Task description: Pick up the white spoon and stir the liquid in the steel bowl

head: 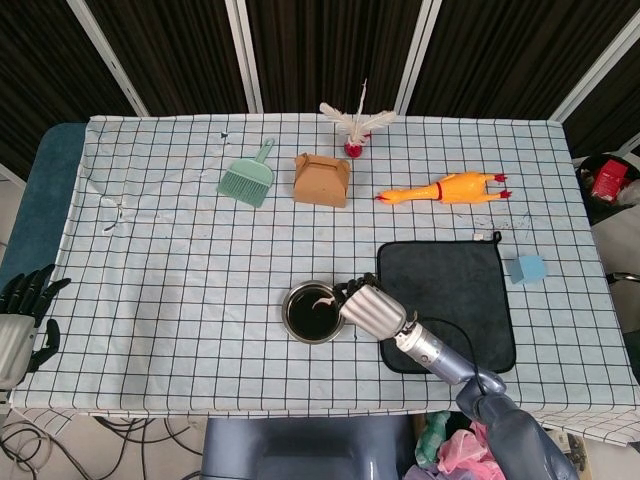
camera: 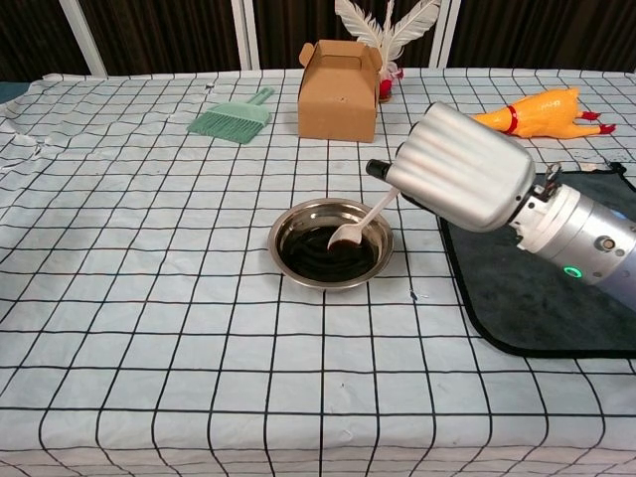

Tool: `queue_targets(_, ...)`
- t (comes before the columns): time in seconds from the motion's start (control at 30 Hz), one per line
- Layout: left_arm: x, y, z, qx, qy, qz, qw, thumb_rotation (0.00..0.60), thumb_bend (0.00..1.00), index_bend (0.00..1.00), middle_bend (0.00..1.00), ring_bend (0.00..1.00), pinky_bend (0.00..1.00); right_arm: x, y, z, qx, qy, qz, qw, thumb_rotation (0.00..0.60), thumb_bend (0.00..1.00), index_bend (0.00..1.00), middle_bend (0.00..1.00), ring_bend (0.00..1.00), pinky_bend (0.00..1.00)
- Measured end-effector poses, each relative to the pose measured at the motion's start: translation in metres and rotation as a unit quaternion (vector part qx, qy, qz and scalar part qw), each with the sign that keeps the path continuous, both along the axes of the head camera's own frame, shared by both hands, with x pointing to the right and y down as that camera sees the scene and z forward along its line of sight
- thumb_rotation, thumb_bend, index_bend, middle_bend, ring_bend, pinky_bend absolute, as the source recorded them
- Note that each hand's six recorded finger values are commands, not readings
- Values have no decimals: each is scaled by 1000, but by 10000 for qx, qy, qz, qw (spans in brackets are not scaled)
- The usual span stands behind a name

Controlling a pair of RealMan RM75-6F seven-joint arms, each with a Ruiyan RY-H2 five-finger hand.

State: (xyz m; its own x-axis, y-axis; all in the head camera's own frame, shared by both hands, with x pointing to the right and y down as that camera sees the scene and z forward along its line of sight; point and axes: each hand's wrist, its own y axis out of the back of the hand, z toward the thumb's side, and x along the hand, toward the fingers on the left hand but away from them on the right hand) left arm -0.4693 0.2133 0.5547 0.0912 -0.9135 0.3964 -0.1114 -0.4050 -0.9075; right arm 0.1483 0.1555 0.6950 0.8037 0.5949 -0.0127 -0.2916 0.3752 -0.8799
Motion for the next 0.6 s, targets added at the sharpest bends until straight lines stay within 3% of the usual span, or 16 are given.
queue_targets(0.6,1,0,0,0,-10,8,10000,600,731,153,3,0,0,11,23,-7,-95,-135,-259,9995,600,466,717,831,963,1000)
